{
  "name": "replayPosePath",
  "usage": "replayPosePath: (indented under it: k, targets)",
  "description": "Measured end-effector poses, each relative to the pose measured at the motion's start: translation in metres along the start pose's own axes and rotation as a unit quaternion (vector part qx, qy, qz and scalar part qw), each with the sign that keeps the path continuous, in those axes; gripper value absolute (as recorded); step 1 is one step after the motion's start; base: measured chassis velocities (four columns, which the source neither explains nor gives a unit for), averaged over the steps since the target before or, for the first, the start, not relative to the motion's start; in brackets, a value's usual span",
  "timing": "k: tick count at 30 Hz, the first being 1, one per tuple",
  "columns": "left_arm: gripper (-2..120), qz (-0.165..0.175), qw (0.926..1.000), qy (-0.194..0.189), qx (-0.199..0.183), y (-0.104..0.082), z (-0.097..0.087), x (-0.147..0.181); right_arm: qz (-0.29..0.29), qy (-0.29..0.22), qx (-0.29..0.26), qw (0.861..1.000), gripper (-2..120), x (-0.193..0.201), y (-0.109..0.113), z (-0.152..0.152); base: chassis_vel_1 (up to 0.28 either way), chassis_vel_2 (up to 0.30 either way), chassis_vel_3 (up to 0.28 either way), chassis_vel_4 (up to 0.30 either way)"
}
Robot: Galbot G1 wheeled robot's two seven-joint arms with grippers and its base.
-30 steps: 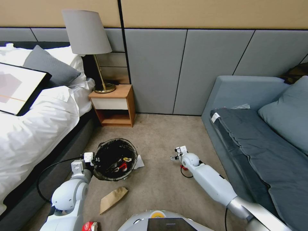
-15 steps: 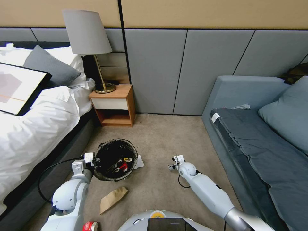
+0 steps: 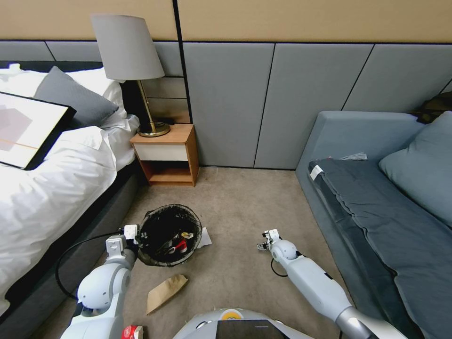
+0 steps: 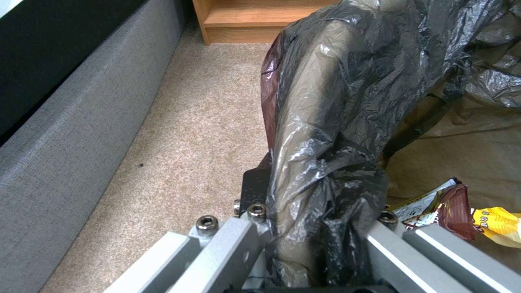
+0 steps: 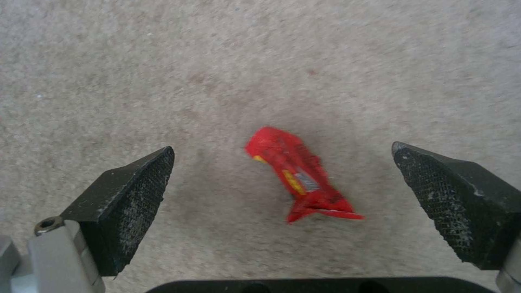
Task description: Pick up the trash bin, then pick up the garbage from the floor and place it into the trash bin.
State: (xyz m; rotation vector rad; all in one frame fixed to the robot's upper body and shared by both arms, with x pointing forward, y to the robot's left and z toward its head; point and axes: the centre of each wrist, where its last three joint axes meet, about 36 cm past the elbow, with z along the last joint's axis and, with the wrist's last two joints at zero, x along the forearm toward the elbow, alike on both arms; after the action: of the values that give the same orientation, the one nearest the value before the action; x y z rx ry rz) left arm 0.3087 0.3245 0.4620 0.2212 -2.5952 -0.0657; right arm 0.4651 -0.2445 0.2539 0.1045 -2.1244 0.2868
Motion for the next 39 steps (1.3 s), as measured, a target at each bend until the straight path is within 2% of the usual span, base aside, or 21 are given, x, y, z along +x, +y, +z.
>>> replayPosePath:
  k: [11, 15, 20, 39]
  targets:
    - [0, -0.001, 1.0, -0.001, -0.003, 0.002, -0.001, 0.0, -0.005, 0.015, -0.001, 1.0, 100, -0.014, 0.013, 0.02, 0.0, 0.0, 0.0, 0.0]
    - [0, 0.0, 1.0, -0.001, -0.003, 0.002, -0.001, 0.0, -0.006, 0.019, -0.005, 1.0, 91, -0.016, 0.013, 0.025, 0.0, 0.0, 0.0, 0.0]
    - [0, -0.001, 1.0, 0.0, -0.002, 0.002, -0.001, 0.0, -0.007, 0.024, -0.009, 1.0, 87, -0.021, 0.012, 0.028, 0.0, 0.0, 0.0, 0.0]
    - [0, -0.004, 1.0, 0.004, -0.001, 0.006, 0.002, 0.0, -0.002, 0.02, -0.004, 1.0, 87, -0.028, 0.005, 0.029, 0.0, 0.0, 0.0, 0.0]
